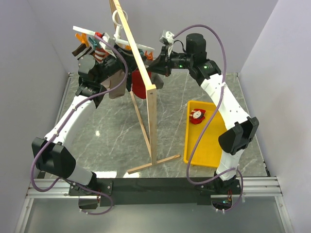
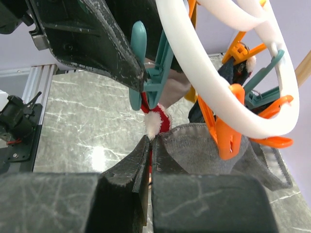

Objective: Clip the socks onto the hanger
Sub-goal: Clamp the sock onto the hanger.

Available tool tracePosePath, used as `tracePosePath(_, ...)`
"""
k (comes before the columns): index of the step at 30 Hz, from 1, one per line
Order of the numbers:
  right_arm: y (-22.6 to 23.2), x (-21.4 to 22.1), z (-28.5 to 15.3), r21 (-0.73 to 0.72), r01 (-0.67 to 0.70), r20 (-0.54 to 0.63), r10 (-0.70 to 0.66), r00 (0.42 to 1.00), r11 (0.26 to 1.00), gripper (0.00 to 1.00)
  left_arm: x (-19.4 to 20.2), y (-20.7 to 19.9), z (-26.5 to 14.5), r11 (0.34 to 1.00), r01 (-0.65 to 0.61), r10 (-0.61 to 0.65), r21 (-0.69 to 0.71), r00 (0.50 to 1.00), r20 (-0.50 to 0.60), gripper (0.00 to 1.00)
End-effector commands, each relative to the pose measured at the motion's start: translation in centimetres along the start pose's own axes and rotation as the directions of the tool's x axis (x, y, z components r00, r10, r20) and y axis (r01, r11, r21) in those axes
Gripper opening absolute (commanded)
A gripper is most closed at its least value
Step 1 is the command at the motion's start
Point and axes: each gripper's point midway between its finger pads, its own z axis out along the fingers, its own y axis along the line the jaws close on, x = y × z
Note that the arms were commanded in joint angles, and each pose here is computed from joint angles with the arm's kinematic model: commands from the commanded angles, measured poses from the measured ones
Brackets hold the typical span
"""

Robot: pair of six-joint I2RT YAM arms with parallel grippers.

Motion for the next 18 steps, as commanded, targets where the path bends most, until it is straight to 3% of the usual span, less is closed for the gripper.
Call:
tracePosePath(1,0.7,-2.7,-1.3,-0.005,0.05,0.04,-0.05,0.998,0.999,0.0,-3.0,-1.0,-0.2,0.994,-0.107,0.105,0.032,0.992,0.071,0.25)
tracePosePath(18,0.3,-4.3,-1.6,-0.021,0.005,0.097,-0.003,0.995,1.0,0.0,-2.4,-1.0,-0.6,0.991,-0.123,0.12,0.047,0.991,0.06,0.24)
